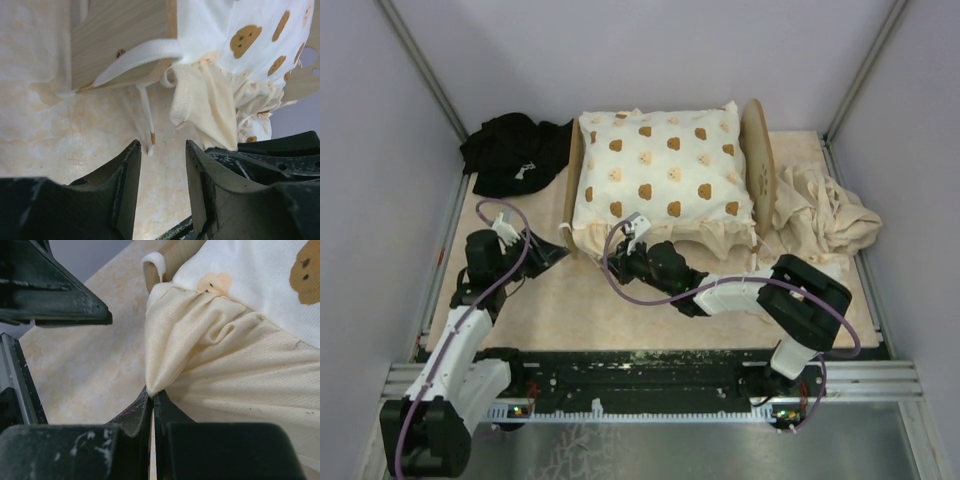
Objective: Set up the pet bed
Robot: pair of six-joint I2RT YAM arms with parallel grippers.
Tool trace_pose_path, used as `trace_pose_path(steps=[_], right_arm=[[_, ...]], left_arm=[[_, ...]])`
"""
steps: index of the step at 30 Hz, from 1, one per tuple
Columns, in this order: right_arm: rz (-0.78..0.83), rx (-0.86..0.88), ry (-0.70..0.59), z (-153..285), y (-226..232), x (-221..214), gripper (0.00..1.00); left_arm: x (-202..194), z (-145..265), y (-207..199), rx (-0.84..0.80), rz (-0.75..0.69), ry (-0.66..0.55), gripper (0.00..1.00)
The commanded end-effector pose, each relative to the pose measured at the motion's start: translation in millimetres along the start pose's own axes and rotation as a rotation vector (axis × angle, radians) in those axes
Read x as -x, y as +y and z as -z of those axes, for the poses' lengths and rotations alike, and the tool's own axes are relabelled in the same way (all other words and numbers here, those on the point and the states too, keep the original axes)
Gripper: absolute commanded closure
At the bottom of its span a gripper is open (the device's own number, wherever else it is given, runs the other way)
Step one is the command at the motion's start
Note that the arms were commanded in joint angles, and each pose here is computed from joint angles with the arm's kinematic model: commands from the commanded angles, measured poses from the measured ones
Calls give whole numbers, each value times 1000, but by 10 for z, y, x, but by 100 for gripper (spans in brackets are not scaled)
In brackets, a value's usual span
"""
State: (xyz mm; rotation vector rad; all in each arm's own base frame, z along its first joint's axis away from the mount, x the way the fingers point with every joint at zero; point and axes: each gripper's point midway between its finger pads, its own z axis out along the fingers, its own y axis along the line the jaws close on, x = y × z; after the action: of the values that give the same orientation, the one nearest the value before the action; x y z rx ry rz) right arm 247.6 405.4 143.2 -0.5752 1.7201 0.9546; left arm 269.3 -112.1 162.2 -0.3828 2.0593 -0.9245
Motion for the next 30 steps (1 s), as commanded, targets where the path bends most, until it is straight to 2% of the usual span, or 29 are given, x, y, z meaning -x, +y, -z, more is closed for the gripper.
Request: trace_pose_path(steps=[1,9,24,27,30], right_arm=[[-33,103,-102,-7,305,377,100],[-33,109,-105,-32,321,396,100],[-52,116,-125,-40,342,442,100],[-54,116,-128,-50,339,442,100],[-54,106,-124,-63,319,424,100]], left_arm=[[-123,-104,-149,-144,-28,27,53],[-231,-334,-260,-188,-22,35,47],[-281,-610,-290,-229,5,-36,50],[-284,-620,-321,-243,16,-42,59],[-295,-634,-310,-224,-2,-21,81]])
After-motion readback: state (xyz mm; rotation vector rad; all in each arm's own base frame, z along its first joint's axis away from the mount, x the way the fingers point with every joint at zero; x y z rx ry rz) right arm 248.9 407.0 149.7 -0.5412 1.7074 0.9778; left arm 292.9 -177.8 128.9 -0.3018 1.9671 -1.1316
